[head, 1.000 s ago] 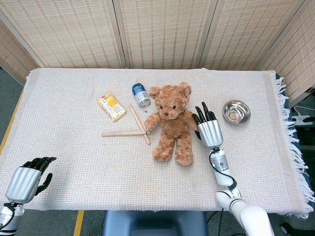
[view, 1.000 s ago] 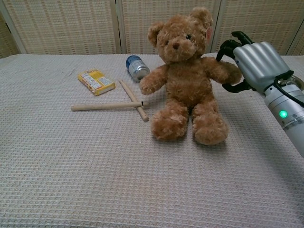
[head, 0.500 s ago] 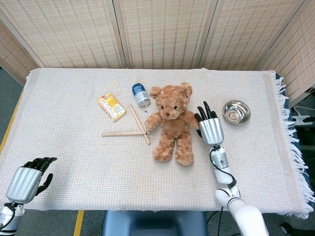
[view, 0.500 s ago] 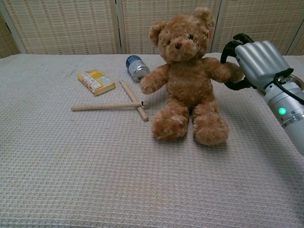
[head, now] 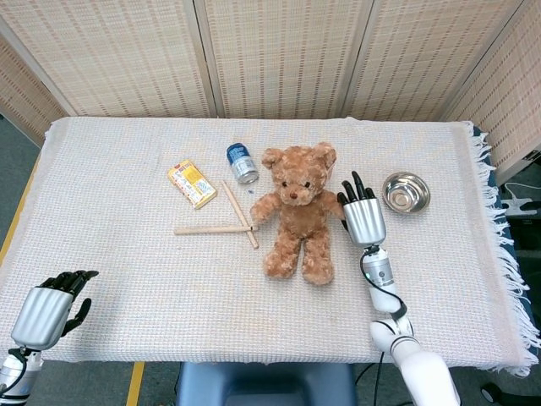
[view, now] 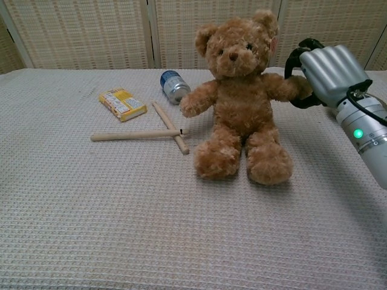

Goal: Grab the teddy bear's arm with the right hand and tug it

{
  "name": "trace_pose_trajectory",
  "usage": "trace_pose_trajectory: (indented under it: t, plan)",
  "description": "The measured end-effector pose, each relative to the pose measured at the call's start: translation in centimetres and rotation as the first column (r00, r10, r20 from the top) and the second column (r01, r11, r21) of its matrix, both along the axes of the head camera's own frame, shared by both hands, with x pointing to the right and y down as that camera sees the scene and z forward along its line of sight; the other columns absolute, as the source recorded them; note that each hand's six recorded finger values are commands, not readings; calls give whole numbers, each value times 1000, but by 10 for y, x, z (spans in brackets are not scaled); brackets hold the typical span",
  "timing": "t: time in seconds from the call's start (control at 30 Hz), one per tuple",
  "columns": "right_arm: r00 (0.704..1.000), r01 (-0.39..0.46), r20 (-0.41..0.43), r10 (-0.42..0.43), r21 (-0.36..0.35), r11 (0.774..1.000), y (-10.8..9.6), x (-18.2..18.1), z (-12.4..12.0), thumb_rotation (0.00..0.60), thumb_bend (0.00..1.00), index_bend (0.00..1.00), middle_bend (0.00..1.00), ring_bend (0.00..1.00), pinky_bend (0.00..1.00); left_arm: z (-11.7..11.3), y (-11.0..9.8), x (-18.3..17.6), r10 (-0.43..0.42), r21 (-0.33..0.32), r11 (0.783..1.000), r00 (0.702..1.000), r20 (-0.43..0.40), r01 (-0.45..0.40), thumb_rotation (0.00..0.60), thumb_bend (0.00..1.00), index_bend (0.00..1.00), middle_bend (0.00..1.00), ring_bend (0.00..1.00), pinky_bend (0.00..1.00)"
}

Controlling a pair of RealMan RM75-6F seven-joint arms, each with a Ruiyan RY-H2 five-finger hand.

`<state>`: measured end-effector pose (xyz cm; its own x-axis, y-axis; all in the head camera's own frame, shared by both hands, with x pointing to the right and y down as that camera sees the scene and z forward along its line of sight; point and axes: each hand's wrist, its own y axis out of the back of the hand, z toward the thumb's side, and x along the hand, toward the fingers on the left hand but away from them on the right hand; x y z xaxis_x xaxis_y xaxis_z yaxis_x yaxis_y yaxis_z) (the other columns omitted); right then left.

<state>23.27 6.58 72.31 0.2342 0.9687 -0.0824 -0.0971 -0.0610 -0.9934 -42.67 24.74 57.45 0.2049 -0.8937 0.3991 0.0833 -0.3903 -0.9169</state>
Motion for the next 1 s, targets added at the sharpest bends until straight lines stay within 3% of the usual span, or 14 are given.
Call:
trace_pose_trajectory:
  t: [0.33, 0.77, 1.0]
  plan:
    - [1000, -3, 7, 3, 21, 1000, -7, -2, -6, 600, 198, 602, 290, 112, 481, 1, 0, 1, 3, -2, 1000, 1000, 2, -3, 600, 440, 266, 337, 356, 552]
    - [1000, -3, -13, 2, -78, 997, 11, 3, 17, 600, 198, 597, 290, 112, 482, 1, 1, 2, 7, -4, 1000, 1000, 2, -7, 600, 439, 266, 338, 356, 552]
    - [1000, -9, -19, 8, -48, 999, 5, 7, 10, 600, 198, 596, 290, 112, 482, 1, 1, 2, 8, -5, 1000, 1000, 2, -8, 600, 438, 266, 338, 356, 552]
